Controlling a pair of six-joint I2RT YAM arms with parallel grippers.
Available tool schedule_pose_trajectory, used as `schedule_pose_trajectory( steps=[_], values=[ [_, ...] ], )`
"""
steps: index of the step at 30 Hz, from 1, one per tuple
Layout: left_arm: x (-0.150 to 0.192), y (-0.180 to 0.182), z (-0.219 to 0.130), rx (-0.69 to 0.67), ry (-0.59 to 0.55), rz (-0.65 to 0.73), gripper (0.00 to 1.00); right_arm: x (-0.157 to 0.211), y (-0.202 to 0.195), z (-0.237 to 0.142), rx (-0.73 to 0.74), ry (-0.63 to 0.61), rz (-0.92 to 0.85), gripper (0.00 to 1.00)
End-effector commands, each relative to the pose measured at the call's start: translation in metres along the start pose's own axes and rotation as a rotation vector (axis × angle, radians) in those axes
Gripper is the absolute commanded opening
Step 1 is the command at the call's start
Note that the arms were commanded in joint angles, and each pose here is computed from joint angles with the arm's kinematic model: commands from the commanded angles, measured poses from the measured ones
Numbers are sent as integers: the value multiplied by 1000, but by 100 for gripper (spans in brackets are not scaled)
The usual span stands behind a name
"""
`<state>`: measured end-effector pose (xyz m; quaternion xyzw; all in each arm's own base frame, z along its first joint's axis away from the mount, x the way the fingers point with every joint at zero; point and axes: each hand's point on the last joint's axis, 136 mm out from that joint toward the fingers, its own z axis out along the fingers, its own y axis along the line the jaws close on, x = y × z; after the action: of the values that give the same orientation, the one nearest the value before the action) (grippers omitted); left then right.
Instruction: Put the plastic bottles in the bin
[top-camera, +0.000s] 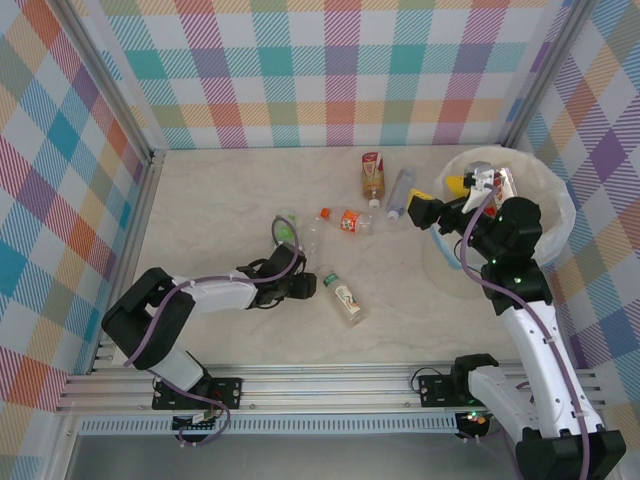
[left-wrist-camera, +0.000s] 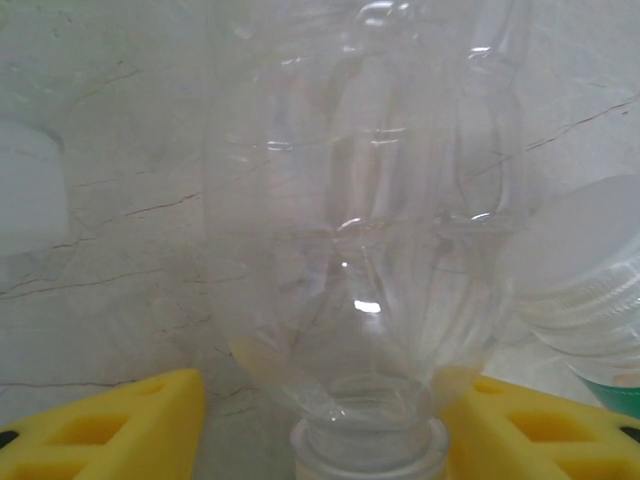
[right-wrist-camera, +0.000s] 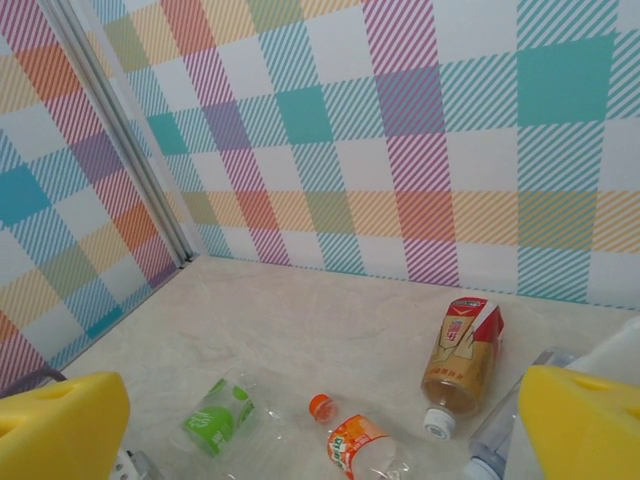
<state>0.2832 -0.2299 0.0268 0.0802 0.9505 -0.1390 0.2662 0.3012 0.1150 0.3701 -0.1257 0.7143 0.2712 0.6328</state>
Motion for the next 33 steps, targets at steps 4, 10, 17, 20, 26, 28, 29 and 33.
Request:
schedule_pose_trajectory(
  steps=[4, 10, 17, 20, 26, 28, 29, 33],
  values=[
    [2, 1, 7, -54, 16, -2, 60, 9, 35, 18, -232, -7, 89, 100],
    [-3, -4, 4, -31, -18, -15, 42, 44, 56, 48, -280, 98, 88, 100],
    [-13, -3, -16, -12, -86, -46, 32, 73, 68, 81, -276, 175, 138, 100],
    [-20, -4, -28, -1, -126, -53, 30, 74, 61, 86, -193, 194, 84, 100],
    [-29, -8, -41, 24, -170, -60, 25, 70, 35, 79, -37, 170, 46, 100],
    [-32, -9, -42, 31, -177, -60, 22, 73, 32, 77, -15, 182, 36, 100],
    [-34, -10, -43, 36, -183, -61, 21, 74, 29, 75, 0, 188, 33, 100],
    [-39, -15, -47, 49, -192, -59, 17, 71, 16, 69, 82, 182, 22, 100]
  ],
)
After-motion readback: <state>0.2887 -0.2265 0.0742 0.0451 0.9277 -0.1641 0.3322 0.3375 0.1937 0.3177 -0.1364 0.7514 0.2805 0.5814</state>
